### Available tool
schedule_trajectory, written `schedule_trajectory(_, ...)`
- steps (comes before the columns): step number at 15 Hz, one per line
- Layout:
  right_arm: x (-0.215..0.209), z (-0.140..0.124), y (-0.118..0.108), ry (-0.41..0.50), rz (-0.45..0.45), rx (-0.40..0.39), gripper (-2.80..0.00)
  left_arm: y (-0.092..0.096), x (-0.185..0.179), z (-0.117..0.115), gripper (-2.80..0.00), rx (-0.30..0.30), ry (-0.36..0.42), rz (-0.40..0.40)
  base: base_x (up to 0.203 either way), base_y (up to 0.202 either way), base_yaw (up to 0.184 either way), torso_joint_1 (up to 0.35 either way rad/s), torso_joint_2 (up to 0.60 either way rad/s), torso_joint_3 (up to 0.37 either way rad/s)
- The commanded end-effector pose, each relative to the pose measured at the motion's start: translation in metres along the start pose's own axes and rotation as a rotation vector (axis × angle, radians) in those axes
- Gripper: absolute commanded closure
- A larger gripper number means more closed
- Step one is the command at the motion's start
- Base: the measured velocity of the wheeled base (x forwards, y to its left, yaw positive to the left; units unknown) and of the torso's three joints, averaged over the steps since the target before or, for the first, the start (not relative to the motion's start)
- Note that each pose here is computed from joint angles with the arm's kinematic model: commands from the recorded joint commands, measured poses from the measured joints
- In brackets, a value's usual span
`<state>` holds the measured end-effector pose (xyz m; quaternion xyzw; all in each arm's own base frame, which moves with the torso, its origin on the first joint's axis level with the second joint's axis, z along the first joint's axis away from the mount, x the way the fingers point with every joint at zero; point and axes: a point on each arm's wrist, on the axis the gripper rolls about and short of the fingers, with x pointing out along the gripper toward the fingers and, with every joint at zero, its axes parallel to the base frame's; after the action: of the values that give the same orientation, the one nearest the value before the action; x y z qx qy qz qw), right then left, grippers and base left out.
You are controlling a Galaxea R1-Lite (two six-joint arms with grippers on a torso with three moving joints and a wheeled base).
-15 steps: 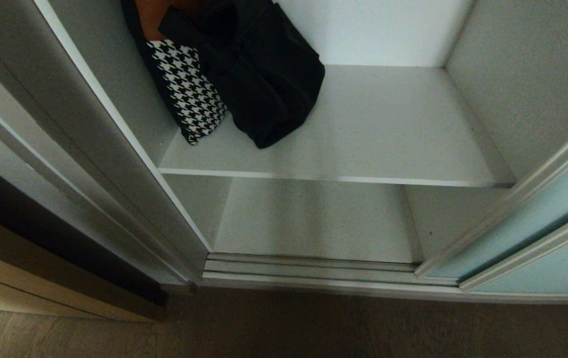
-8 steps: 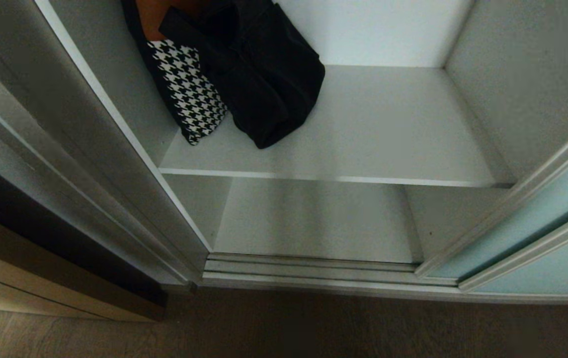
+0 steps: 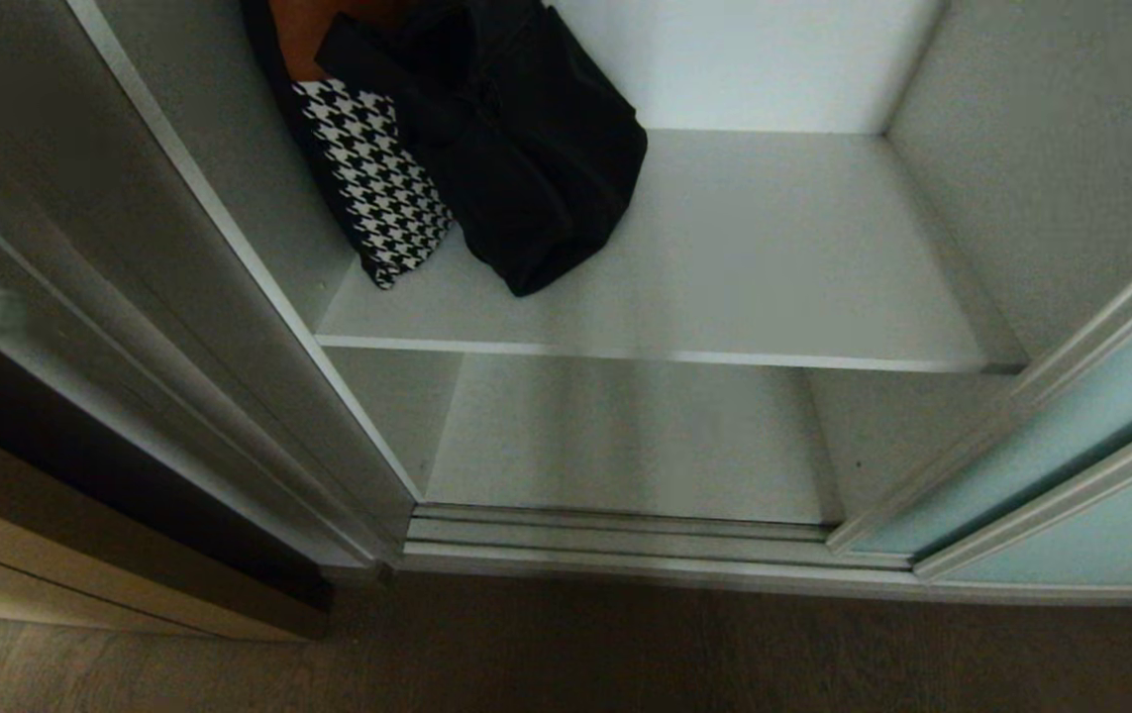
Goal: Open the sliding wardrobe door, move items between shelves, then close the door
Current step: Place the bag on the lower shelf
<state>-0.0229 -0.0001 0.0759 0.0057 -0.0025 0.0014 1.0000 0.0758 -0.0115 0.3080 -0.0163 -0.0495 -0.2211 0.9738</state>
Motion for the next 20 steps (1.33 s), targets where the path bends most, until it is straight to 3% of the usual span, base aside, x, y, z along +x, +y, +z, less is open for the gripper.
schedule_trajectory(1,0.000,0.000,0.000,-0.001,0.000,0.001,0.00,0.017,0.067,-0.009,0.00,-0.051,0.106,-0.089,0.000,0.000,0.000,0.000,0.00,0.000)
schedule_trajectory(3,0.000,0.000,0.000,-0.001,0.000,0.001,0.00,0.007,0.098,-0.008,0.00,-0.051,0.092,-0.188,0.000,0.000,0.000,0.000,0.00,0.000)
schedule_trajectory(5,0.000,0.000,0.000,-0.001,0.000,0.001,0.00,-0.009,0.123,-0.009,0.00,-0.069,0.101,-0.236,0.000,0.000,0.000,0.000,0.00,0.000)
schedule_trajectory(6,0.000,0.000,0.000,-0.001,0.000,0.001,0.00,-0.014,0.137,-0.011,-1.07,-0.091,0.112,-0.231,0.000,0.000,0.000,0.000,0.00,0.000)
schedule_trajectory(7,0.000,0.000,0.000,-0.001,0.000,0.001,0.00,-0.017,0.150,-0.012,-2.80,-0.114,0.115,-0.212,0.000,0.000,0.000,0.000,0.00,0.000)
schedule_trajectory(9,0.000,0.000,0.000,-0.001,0.000,0.001,0.00,-0.019,0.179,-0.015,-2.80,-0.151,0.075,-0.137,0.000,0.000,0.000,0.000,0.00,0.000)
schedule_trajectory(14,0.000,0.000,0.000,-0.001,0.000,0.001,0.00,-0.014,0.246,-0.017,-2.80,-0.174,-0.055,0.117,0.000,0.000,0.000,0.000,0.00,0.000)
schedule_trajectory(17,0.000,0.000,0.000,-0.001,0.000,-0.001,0.00,-0.017,0.263,-0.022,-2.80,-0.181,-0.125,0.153,0.000,0.000,0.000,0.000,0.00,0.000)
schedule_trajectory(20,0.000,0.000,0.000,-0.001,0.000,0.001,0.00,-0.038,0.274,-0.028,-2.80,-0.204,-0.221,0.157,0.000,0.000,0.000,0.000,0.00,0.000)
